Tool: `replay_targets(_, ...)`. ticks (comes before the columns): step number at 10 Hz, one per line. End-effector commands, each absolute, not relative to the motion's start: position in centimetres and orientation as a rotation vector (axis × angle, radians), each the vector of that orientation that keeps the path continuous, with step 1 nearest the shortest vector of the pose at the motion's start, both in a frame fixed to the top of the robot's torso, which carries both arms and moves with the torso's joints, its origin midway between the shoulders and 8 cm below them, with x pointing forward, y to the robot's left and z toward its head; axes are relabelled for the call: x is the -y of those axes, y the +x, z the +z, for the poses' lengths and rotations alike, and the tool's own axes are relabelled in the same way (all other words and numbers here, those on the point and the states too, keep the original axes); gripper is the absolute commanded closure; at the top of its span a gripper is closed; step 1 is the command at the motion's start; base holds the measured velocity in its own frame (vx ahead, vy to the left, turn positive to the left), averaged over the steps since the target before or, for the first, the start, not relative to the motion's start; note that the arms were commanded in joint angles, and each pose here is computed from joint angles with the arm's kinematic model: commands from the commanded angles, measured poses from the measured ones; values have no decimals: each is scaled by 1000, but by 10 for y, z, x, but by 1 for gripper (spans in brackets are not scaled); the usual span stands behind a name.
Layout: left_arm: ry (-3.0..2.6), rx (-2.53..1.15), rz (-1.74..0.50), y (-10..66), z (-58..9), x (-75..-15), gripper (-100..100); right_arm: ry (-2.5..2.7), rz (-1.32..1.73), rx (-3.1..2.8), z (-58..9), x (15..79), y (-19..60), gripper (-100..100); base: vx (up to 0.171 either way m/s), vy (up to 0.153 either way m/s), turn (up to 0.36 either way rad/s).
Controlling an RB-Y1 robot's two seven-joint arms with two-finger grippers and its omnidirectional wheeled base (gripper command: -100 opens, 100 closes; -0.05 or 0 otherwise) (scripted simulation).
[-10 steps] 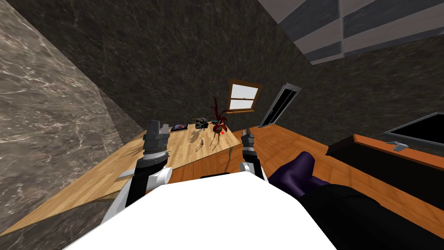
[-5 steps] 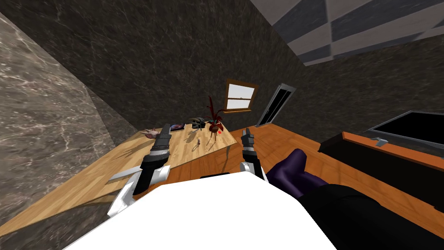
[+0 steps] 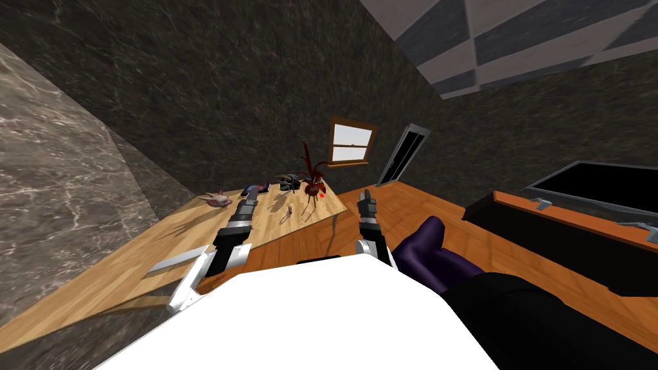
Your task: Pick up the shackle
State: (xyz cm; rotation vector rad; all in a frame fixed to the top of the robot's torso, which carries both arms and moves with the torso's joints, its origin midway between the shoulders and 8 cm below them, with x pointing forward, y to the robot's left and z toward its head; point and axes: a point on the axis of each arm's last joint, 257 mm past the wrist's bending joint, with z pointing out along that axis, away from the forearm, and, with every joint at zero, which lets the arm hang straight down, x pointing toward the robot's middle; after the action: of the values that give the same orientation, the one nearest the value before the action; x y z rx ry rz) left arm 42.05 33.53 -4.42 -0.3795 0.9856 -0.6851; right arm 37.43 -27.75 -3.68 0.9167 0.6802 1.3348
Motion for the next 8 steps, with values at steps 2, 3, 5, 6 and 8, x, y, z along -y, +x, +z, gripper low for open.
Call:
replay_targets(2, -390, -1067, -560, 438, -75, -361, -100, 917, 1335, -680, -37, 277, 374, 0, -13, -61, -92)
replay_targets(3, -405, -1084, -556, 440, -86, -365, -100, 917, 1335, -680, -37, 277, 374, 0, -10, -50, -44)
replay_targets(5, -419, -1128, -499, 447, -105, -378, -100, 917, 1335, -680, -37, 278, 374, 0, -10, -40, -59)
replay_targets(6, -422, -1157, -445, 453, -114, -389, -100, 917, 1335, -680, -37, 278, 374, 0, -6, -36, -90)
replay_targets(8, -444, -1207, -390, 458, -137, -403, -100, 917, 1335, -680, -37, 278, 374, 0, -4, -42, -66)
